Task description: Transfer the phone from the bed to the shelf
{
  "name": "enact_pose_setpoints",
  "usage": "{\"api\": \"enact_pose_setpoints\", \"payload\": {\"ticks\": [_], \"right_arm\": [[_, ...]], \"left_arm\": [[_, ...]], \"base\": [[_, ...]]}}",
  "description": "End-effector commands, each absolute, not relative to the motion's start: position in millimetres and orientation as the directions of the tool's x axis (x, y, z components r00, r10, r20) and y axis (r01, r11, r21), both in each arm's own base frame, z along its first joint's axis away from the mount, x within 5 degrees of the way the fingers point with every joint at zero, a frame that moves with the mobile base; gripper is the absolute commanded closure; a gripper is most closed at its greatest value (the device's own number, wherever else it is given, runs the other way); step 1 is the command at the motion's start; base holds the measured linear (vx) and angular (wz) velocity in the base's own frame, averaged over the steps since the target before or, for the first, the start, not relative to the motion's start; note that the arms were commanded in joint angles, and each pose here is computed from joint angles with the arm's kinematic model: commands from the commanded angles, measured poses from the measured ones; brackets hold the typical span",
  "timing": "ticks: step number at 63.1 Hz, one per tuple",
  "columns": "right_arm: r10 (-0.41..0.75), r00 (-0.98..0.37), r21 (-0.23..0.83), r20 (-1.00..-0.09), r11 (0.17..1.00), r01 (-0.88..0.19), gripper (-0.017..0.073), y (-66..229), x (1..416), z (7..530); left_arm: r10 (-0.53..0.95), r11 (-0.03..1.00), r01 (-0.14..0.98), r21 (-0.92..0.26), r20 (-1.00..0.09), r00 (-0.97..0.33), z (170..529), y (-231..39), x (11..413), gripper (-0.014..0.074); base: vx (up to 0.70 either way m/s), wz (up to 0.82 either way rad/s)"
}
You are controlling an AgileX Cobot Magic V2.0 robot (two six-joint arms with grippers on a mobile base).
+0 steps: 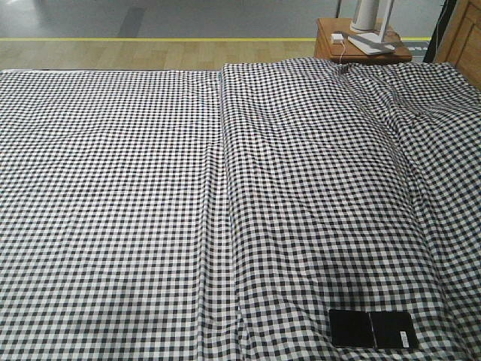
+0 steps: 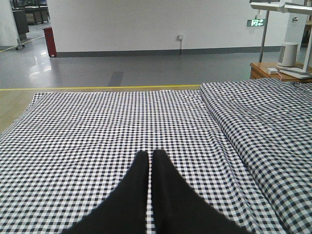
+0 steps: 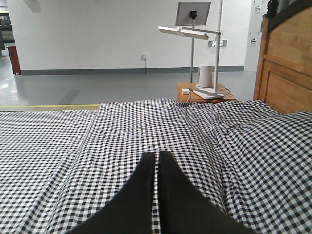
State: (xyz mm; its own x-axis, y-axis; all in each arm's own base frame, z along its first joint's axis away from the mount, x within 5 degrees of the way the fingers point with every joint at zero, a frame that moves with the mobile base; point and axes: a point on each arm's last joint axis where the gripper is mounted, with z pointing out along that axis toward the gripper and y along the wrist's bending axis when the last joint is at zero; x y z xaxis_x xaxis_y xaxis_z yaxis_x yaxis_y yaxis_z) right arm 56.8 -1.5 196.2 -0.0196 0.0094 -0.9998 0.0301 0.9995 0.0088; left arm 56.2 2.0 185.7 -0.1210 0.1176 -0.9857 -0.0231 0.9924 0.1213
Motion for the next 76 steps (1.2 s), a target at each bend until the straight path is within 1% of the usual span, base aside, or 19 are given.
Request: {"api": "enact_pose_setpoints", "payload": {"ticks": [1, 76], "right_arm": [[-0.003, 0.058, 0.000, -0.998, 0.999, 0.039, 0.0564, -2.1, 55.9, 201.8], [-0.003, 0.058, 0.000, -0.998, 0.999, 0.039, 0.0564, -2.1, 55.9, 201.8]], "left_arm": [[0.107, 0.994, -0.034, 0.108, -0.994, -0.014, 200.3, 1.8, 54.9, 0.0592], [0.107, 0.994, -0.034, 0.108, -0.994, -0.014, 200.3, 1.8, 54.9, 0.0592]], "base": [[0.00, 0.00], [0.00, 0.00]]}}
